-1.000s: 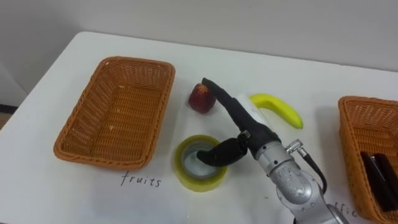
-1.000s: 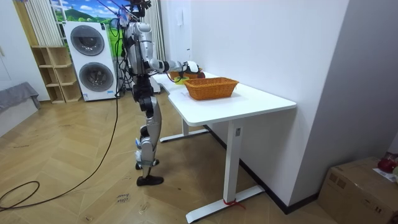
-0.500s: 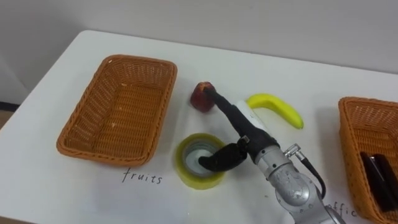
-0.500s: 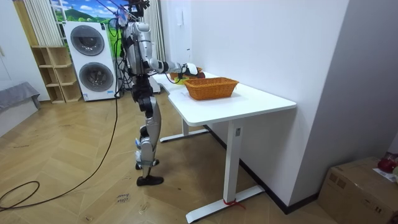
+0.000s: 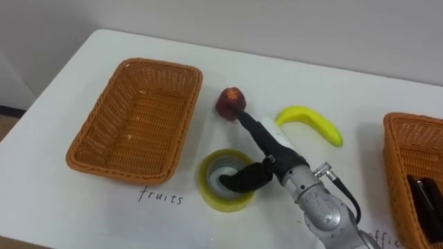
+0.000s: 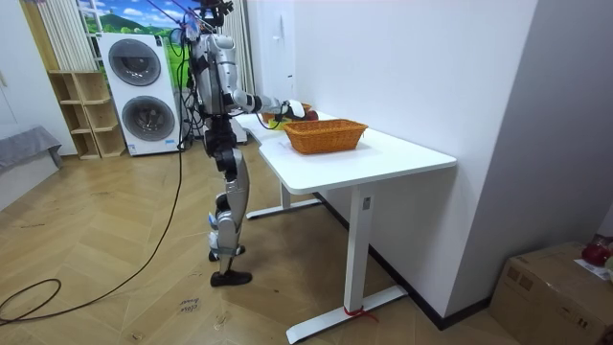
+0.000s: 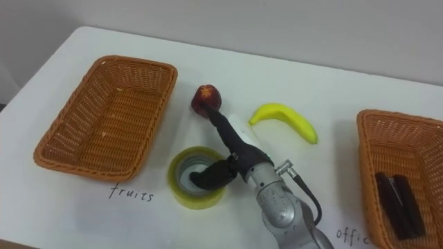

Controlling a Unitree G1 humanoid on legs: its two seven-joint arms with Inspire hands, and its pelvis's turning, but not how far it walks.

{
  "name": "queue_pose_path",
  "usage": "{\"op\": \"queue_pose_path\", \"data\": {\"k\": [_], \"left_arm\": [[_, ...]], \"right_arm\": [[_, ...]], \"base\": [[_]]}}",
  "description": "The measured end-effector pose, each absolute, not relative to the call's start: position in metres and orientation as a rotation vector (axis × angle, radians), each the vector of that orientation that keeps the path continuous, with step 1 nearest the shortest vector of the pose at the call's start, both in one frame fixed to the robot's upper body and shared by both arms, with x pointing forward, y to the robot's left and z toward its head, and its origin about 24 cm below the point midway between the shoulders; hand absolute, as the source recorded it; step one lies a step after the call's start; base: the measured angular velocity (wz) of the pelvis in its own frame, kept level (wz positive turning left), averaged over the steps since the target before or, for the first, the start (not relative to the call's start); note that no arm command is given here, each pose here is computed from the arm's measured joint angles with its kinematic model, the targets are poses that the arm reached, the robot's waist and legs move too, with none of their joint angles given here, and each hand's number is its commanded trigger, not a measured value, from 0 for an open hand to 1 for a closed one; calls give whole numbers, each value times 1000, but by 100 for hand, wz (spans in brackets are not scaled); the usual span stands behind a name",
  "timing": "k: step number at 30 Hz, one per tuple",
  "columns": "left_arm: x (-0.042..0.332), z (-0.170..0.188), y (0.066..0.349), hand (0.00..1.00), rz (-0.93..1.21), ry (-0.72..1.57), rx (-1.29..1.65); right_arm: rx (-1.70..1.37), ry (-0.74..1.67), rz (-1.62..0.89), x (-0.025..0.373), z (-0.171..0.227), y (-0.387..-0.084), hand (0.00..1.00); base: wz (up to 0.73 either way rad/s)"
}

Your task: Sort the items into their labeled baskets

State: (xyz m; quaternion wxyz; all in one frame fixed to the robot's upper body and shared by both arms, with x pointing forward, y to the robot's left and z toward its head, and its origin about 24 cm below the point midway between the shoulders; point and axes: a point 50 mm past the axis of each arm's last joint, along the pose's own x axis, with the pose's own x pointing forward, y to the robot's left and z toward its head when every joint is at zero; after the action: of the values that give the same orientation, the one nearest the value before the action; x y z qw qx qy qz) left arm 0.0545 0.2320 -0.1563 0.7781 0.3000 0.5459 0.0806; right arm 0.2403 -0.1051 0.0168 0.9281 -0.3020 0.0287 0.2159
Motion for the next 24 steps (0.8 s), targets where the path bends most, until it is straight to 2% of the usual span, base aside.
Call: {"op": "queue_pose_path", "data": {"k": [24], "left_arm": [[49,-157,236,0,139,1239,571]], "right_arm": [[-664,130,543,246,13,-104,0]], "base": [[0]]}}
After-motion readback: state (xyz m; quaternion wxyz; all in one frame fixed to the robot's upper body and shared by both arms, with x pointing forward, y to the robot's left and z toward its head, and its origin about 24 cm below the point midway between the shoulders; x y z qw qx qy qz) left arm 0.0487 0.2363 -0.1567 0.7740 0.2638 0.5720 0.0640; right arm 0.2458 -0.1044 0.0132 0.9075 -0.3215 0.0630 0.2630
